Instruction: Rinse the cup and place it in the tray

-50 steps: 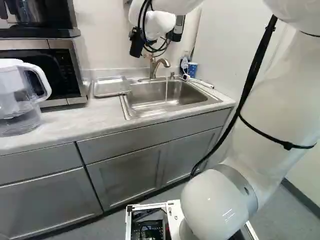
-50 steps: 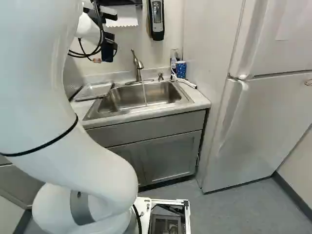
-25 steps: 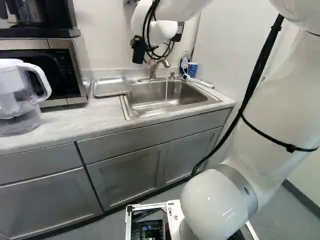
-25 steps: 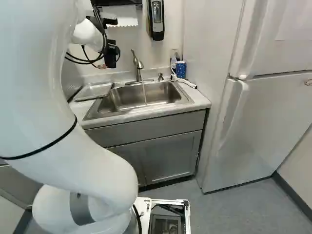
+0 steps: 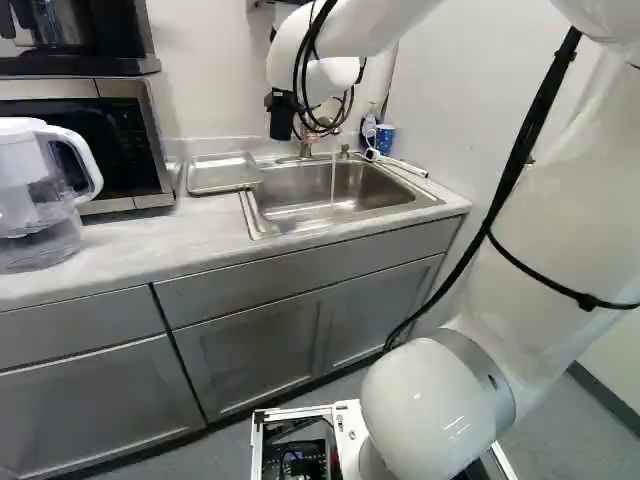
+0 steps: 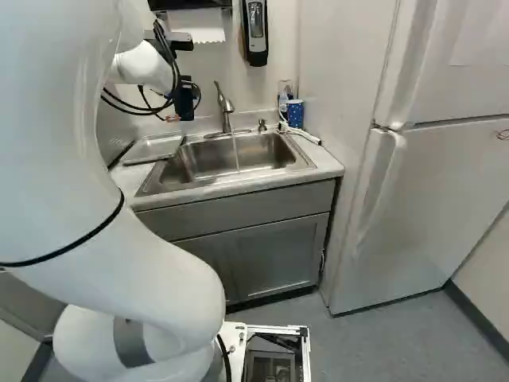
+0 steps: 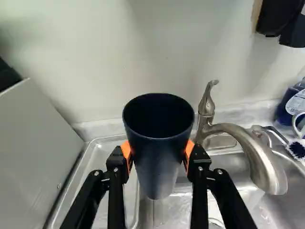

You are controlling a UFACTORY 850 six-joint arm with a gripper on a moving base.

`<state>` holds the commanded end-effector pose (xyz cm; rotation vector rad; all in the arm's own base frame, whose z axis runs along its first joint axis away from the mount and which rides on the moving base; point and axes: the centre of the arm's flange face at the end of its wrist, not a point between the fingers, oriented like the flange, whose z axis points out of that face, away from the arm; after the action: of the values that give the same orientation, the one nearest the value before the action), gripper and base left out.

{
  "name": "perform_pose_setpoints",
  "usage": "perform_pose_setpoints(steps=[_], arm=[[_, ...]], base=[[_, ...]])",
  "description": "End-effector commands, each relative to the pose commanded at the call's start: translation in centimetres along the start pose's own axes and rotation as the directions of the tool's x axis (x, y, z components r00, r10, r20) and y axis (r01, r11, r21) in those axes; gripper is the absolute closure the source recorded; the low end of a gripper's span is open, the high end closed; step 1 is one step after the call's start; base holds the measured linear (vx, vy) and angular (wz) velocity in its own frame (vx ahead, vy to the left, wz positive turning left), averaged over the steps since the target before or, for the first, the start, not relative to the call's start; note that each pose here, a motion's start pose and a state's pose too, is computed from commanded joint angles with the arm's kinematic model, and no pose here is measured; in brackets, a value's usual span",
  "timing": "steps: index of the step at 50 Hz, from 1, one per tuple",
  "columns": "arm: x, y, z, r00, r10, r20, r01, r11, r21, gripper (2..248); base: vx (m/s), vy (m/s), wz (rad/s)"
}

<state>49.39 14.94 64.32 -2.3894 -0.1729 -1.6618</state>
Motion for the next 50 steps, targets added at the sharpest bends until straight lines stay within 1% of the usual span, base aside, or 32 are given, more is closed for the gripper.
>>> perform_pose_setpoints(steps=[37,50], arm=[[-4.3,1.9,-0.3,0.997,0.009,0.075,-0.006,0.999,-0.036,127],[-5.7,2.6,-0.4,0.996,0.013,0.087,-0.008,0.999,-0.048,127]], base=[[0.0,0.0,0.0],[0.0,0.0,0.0]])
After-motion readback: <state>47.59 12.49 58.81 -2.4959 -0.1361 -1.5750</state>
